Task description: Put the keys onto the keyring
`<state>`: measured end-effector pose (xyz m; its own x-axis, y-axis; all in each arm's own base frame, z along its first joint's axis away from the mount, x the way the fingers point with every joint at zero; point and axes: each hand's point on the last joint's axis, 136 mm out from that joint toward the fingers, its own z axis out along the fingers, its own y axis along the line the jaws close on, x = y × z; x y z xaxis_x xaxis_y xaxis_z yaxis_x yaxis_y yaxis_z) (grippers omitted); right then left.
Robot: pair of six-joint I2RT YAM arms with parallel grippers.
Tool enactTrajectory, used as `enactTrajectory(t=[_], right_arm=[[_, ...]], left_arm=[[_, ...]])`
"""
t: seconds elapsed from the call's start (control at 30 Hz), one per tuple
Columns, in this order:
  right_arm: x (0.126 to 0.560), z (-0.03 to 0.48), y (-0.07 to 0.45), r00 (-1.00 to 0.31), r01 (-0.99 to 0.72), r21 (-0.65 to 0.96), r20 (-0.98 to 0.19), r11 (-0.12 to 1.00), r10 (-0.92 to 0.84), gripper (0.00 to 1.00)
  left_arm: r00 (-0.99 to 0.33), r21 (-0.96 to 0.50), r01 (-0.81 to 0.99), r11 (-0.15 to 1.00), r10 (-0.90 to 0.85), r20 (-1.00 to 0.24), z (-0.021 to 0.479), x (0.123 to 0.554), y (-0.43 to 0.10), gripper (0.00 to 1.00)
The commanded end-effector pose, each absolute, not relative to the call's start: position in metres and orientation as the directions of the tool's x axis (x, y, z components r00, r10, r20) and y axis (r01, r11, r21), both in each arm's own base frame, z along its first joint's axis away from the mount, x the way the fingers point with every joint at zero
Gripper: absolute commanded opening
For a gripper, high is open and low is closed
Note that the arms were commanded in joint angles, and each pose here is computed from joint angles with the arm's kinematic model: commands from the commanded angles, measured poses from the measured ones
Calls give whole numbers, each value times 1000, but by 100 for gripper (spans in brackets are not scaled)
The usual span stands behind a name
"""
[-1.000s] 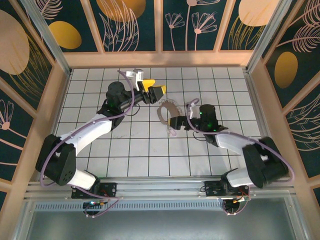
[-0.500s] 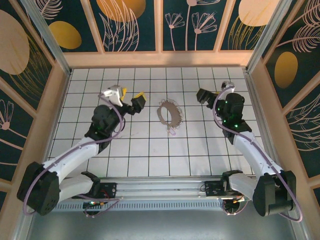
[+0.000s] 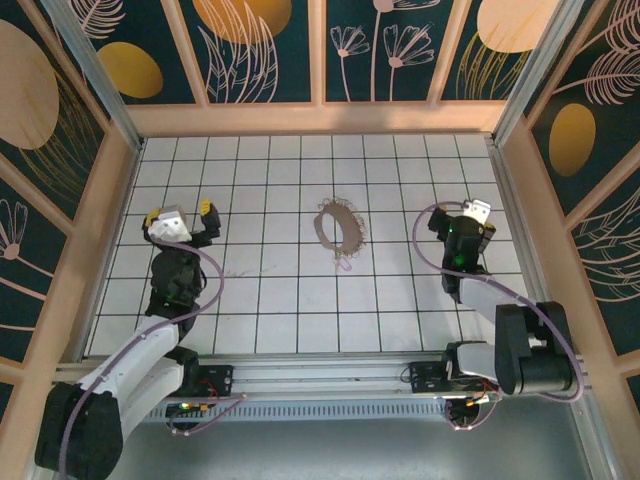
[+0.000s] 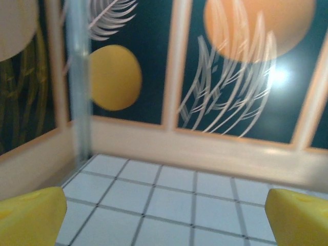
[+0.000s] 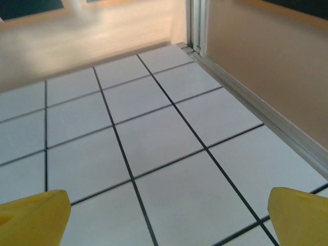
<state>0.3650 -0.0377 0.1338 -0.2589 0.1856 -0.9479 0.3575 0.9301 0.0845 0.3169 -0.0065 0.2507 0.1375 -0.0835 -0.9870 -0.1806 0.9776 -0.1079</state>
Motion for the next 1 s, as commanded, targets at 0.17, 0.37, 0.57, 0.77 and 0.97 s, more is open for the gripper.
enactTrajectory(t=[0.17,0.37,0.57,0.77,0.97], right_arm=[[374,140,-28,-123,256,62,-988,965,96,99],[371,132,-18,-99,131,90,-990,987,103,99],[376,122,-16,-135,59,121,-983,991,128,99],[376,122,-14,-133,72,107,-984,992,116,99],[377,122,-14,-135,68,106,-984,992,115,99]], left_arm=[[64,-49,-202,978,-36,-997,195,335,11,99],[30,-15,-186,982,-10,-999,157,347,12,99],[-69,-35,-130,991,-45,-997,138,373,12,99],[-93,-64,-130,989,-76,-993,135,379,19,99],[-92,-64,-129,990,-76,-993,135,379,19,99]])
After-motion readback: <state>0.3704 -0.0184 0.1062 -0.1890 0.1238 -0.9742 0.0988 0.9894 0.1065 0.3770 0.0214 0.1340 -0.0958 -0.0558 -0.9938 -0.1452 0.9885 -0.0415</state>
